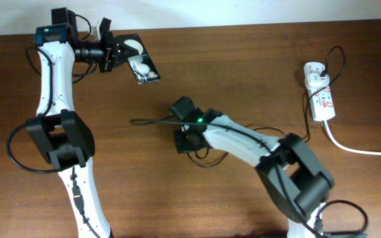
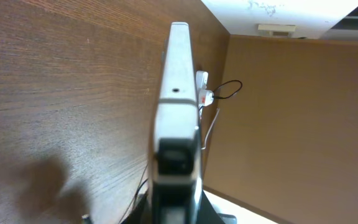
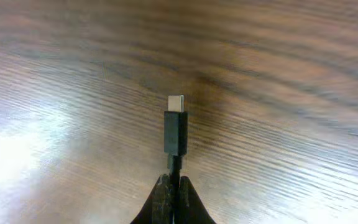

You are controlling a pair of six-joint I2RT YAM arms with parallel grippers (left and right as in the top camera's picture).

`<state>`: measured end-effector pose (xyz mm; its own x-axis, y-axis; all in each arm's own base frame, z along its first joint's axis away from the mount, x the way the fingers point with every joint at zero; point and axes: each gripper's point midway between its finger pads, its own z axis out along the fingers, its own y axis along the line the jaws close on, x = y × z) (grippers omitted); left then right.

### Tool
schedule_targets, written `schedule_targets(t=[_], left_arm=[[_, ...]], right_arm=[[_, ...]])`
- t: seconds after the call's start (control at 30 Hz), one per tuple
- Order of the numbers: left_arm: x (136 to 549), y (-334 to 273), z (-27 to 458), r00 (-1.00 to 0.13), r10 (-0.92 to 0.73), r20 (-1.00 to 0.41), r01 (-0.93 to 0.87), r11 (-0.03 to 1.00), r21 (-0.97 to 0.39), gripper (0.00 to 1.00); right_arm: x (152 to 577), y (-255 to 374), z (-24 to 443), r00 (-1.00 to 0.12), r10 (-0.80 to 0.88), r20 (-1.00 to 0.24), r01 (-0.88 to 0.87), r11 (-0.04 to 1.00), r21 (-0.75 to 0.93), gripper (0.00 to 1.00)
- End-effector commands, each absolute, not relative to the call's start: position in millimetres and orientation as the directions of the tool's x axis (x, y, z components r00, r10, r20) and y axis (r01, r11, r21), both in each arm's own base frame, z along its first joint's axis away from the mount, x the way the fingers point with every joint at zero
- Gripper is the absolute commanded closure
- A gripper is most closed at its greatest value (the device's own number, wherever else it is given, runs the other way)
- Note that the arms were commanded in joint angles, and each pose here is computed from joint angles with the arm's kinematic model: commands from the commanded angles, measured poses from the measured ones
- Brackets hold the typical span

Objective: Plug charger to phone and switch on socket
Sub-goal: 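Grasp the cable connector with the right gripper and lift it, then push the cable connector up into the phone's bottom port with the right gripper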

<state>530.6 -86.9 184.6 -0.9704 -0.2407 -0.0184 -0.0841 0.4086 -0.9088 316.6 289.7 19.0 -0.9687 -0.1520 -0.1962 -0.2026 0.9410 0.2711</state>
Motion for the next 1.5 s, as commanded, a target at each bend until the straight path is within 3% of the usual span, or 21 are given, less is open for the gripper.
schedule_targets(t=[0.0, 0.17, 0.3, 0.53, 0.7, 0.83, 1.1, 1.47], left_arm=[[531, -87, 195, -0.972, -0.224, -0.064, -0.03, 0.392, -0.92, 1.0], [531, -88, 196, -0.973, -0.223, -0.063, -0.029, 0.386, -0.922, 1.0], [531, -89, 197, -0.973, -0.221, -0.063, -0.027, 0.381, -0.924, 1.0], [525, -109, 213, -0.982, -0.159, -0.106, 0.054, 0.3, -0.953, 1.0], [514, -138, 235, -0.984, -0.084, -0.155, 0.139, 0.17, -0.976, 1.0], [500, -162, 262, -0.977, -0.018, -0.213, 0.213, 0.004, -0.977, 1.0], [481, -211, 263, -0.974, 0.079, -0.214, 0.213, -0.021, -0.977, 1.0], [471, -235, 262, -0.968, 0.127, -0.215, 0.213, -0.028, -0.977, 1.0]], right_arm=[[322, 298, 90, -0.942, -0.152, -0.3, -0.272, 0.868, 0.416, 0.96], [319, 294, 160, -0.896, -0.113, -0.429, -0.325, 0.826, 0.461, 0.96], [310, 287, 188, -0.872, -0.098, -0.48, -0.352, 0.807, 0.474, 0.96], [292, 261, 224, -0.837, -0.041, -0.546, -0.366, 0.783, 0.503, 0.96], [274, 252, 244, -0.821, 0.026, -0.57, -0.371, 0.734, 0.569, 0.96], [263, 257, 244, -0.818, 0.142, -0.558, -0.36, 0.629, 0.689, 0.96], [272, 262, 226, -0.83, 0.231, -0.508, -0.299, 0.584, 0.754, 0.96], [300, 237, 217, -0.774, 0.319, -0.547, -0.223, 0.671, 0.707, 0.96]])
